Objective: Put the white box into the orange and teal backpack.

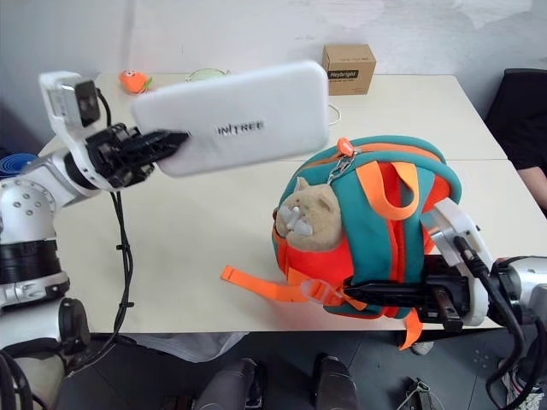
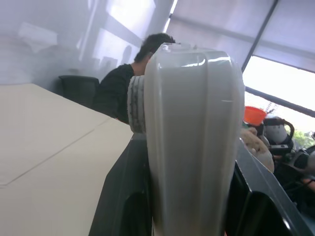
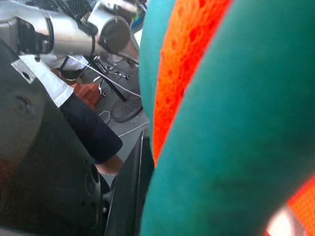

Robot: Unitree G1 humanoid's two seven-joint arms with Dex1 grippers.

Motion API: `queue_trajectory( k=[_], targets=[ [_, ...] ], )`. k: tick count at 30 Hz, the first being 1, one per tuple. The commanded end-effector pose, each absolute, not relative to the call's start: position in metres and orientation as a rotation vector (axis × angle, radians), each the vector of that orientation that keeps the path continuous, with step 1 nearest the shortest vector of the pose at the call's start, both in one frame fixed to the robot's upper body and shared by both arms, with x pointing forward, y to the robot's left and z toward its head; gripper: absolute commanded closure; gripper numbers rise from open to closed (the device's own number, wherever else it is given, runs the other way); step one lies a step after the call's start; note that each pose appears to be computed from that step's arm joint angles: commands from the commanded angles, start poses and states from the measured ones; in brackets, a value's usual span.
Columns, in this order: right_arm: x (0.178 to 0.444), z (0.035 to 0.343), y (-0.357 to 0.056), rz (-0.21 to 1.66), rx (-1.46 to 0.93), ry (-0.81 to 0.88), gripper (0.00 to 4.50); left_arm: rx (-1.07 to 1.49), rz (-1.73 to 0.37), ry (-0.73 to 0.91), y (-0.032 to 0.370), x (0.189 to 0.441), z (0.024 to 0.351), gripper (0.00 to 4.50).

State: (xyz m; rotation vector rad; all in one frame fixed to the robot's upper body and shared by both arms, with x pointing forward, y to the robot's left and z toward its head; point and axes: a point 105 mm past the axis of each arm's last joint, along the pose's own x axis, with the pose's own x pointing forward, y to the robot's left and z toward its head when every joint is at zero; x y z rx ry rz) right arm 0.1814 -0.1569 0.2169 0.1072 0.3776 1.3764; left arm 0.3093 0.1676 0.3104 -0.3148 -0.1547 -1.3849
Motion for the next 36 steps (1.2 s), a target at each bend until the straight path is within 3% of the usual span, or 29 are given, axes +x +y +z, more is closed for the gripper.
queue_trajectory(
  k=[1,9,15,20,24,36],
  targets=[
    [0.179,0.221,-0.157,1.382,0.064,0.343,4.47,-0.215,-1.455,-0.22,0.171,0.29,0.326,3.24],
    [0.179,0.216,-0.162,1.389,0.039,0.397,4.47,-0.044,-1.454,-0.148,0.156,0.294,0.297,3.24],
    [0.183,0.207,-0.17,1.376,0.014,0.449,4.47,-0.085,-1.457,-0.206,0.167,0.291,0.316,3.24],
    [0.187,0.198,-0.175,1.36,-0.001,0.478,4.47,-0.137,-1.516,-0.23,0.178,0.27,0.336,3.24],
    [0.189,0.197,-0.176,1.358,-0.014,0.479,4.47,-0.099,-1.528,-0.177,0.176,0.262,0.325,3.24],
    [0.192,0.199,-0.179,1.362,-0.036,0.485,4.47,0.145,-1.549,-0.066,0.148,0.272,0.276,3.24]
  ],
)
